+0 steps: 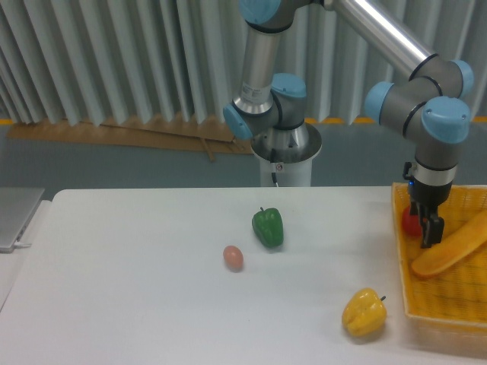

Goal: Place the green peppers in a basket

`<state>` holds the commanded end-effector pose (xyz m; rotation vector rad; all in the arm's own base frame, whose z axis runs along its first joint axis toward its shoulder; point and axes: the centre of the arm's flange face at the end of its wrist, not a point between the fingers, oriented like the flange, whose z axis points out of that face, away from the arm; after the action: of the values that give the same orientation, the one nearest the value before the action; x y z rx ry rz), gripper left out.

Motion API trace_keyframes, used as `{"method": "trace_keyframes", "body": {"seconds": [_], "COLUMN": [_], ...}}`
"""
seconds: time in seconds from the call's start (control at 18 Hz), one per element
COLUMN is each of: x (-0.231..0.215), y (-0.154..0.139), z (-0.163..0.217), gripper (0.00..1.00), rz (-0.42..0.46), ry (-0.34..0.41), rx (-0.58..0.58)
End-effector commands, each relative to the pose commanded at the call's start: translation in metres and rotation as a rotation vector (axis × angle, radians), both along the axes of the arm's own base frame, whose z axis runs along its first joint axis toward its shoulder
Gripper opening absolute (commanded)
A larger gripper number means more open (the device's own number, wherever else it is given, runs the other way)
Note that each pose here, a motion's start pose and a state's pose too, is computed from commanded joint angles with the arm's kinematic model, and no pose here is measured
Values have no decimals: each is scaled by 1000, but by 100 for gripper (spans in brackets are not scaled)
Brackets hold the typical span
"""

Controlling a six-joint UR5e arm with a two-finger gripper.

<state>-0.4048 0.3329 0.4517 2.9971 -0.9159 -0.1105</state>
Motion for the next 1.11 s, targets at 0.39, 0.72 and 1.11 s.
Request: {"method": "trace_keyframes", "body": {"seconds": [0.39,0.72,1.11], "x": [1,1,2], "y": [-1,-1,-2], "z": [1,1,4], "gripper": [100,100,100], "rz": [1,1,0], "ry": [-1,-3,5], "rx": [3,0,4]}}
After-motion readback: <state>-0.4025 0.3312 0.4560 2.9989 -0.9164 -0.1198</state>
